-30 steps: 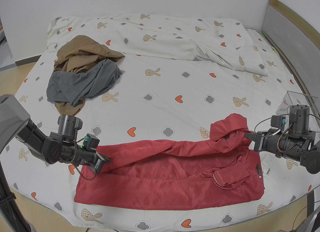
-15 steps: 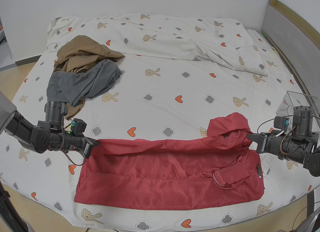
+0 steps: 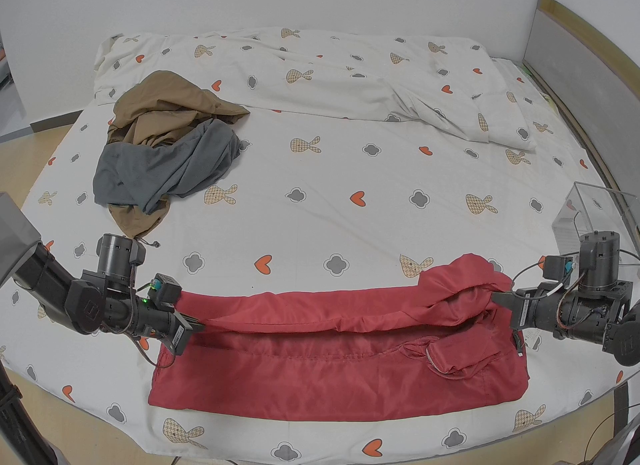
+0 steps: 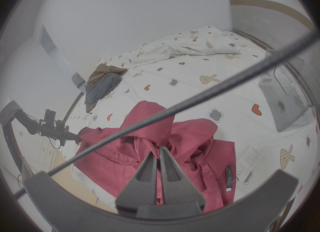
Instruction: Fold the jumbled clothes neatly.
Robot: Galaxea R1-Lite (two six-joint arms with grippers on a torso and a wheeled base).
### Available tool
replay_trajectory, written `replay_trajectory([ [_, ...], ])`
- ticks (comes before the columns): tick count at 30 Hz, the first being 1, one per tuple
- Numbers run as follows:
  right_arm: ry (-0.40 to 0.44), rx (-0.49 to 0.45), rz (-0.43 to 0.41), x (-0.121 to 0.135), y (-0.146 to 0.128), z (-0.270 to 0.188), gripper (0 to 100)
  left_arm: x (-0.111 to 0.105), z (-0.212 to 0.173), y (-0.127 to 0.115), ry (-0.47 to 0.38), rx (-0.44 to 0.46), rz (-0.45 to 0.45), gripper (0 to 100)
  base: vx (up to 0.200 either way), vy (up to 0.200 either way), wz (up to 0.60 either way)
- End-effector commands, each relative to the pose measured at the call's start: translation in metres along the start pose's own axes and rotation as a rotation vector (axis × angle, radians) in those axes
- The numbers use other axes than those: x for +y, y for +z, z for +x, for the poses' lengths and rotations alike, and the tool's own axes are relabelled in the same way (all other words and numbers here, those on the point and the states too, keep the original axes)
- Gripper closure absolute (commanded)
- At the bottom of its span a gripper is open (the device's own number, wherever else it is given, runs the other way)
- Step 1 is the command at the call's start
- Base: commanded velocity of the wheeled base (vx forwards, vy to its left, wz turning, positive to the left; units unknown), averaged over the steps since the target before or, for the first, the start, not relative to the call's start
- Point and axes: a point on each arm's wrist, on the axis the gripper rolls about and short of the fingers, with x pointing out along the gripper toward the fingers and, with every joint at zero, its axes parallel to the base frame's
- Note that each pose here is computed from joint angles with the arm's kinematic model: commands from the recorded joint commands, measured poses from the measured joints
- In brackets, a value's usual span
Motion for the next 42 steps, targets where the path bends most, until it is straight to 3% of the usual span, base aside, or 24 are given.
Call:
replay_trajectory([
  [1, -0.011, 0.040, 0.005, -0.003, -0.007, 0.006, 100, -0.003, 0.006, -0.005, -0.018, 0.022, -0.005, 100, 0.000, 0.000, 0.00],
  [19, -0.032, 0.114, 0.013, -0.008, -0.024, 0.009, 100, -0.007, 0.021, -0.021, -0.030, 0.106, 0.002, 100, 0.000, 0.000, 0.00],
  [20, -0.031, 0.115, 0.015, -0.008, -0.024, 0.009, 0, -0.007, 0.020, -0.021, -0.021, 0.106, 0.001, 0, 0.000, 0.000, 0.00],
  [27, -0.026, 0.089, 0.016, -0.006, -0.021, 0.004, 0, -0.011, -0.009, -0.008, 0.024, 0.036, 0.001, 0, 0.000, 0.000, 0.00],
  [34, -0.018, -0.077, 0.050, -0.005, 0.005, -0.027, 0, -0.019, -0.055, 0.012, 0.085, -0.094, -0.049, 0, 0.000, 0.000, 0.00],
  [39, -0.015, -0.114, 0.087, -0.014, 0.017, -0.026, 0, -0.015, -0.075, 0.029, 0.111, -0.188, -0.230, 0, 0.000, 0.000, 0.00],
  [42, 0.003, -0.088, 0.123, -0.026, 0.019, -0.018, 0, -0.002, -0.084, 0.047, 0.065, -0.279, -0.438, 0, 0.000, 0.000, 0.00],
])
